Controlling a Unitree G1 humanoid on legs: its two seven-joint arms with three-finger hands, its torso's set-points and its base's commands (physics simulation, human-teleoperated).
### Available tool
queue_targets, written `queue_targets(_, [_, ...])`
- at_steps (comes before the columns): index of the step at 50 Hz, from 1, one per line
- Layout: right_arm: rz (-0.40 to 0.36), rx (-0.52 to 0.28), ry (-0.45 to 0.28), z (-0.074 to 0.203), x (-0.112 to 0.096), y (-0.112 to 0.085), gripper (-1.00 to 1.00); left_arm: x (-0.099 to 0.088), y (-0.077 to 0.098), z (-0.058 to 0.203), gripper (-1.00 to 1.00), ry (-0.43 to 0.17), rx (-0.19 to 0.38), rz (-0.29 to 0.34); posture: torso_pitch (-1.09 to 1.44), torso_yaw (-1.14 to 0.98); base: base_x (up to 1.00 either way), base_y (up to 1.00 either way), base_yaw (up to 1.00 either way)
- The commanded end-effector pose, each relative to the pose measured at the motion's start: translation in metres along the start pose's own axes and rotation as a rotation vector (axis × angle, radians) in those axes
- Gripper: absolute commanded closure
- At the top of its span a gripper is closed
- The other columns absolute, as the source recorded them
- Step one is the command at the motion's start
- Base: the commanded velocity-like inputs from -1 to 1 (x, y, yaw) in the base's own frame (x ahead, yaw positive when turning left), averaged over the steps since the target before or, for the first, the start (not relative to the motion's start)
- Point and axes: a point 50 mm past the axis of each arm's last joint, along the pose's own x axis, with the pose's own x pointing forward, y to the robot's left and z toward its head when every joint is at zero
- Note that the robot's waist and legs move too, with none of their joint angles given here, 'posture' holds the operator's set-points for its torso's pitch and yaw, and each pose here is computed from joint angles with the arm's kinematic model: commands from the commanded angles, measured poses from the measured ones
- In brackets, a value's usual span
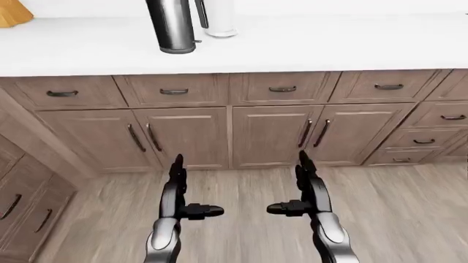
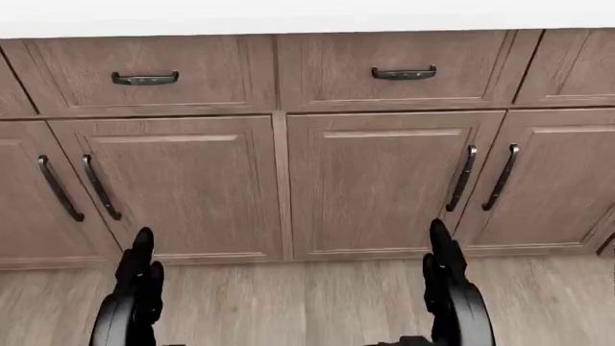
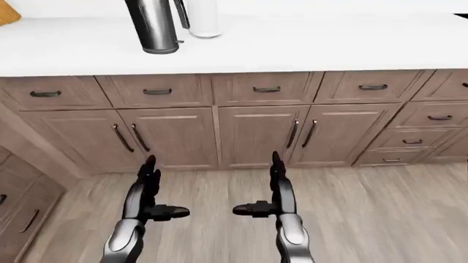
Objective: Close the lid of the electric kettle.
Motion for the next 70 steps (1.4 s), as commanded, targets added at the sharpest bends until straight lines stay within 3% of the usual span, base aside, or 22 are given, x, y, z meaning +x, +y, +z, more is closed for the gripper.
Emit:
queue_targets(1, [0.014,-0.013,-0.160,0.031,0.004,0.003,-0.99,0.008,0.001,0.032,-1.00,-0.167,-0.013,-0.008,0.00,0.00,0.00,0.00,0.00])
queue_targets(26, [-0.015,-0.030,-0.174,0.039,-0.001,-0.005,-1.00,0.010,0.010,0.031,-1.00,-0.164,-0.023,0.011,0.00,0.00,0.00,0.00,0.00])
queue_targets(35, [-0.059,-0.018,-0.234,0.071,-0.017,-0.021,-1.00,-0.005,0.022,0.072,-1.00,-0.230,-0.027,0.046,0.00,0.00,0.00,0.00,0.00])
queue_targets(47, [-0.114,-0.041,-0.334,0.124,-0.049,-0.039,-0.99,-0.025,0.062,0.138,-1.00,-0.362,-0.057,0.155,0.00,0.00,0.00,0.00,0.00])
queue_targets(62, [-0.206,-0.071,-0.459,0.180,-0.097,-0.062,-1.00,-0.045,0.097,0.176,-1.00,-0.450,-0.093,0.250,0.00,0.00,0.00,0.00,0.00])
queue_targets(70, [-0.237,-0.087,-0.502,0.197,-0.110,-0.075,-1.00,-0.064,0.115,0.200,-1.00,-0.513,-0.096,0.313,0.00,0.00,0.00,0.00,0.00])
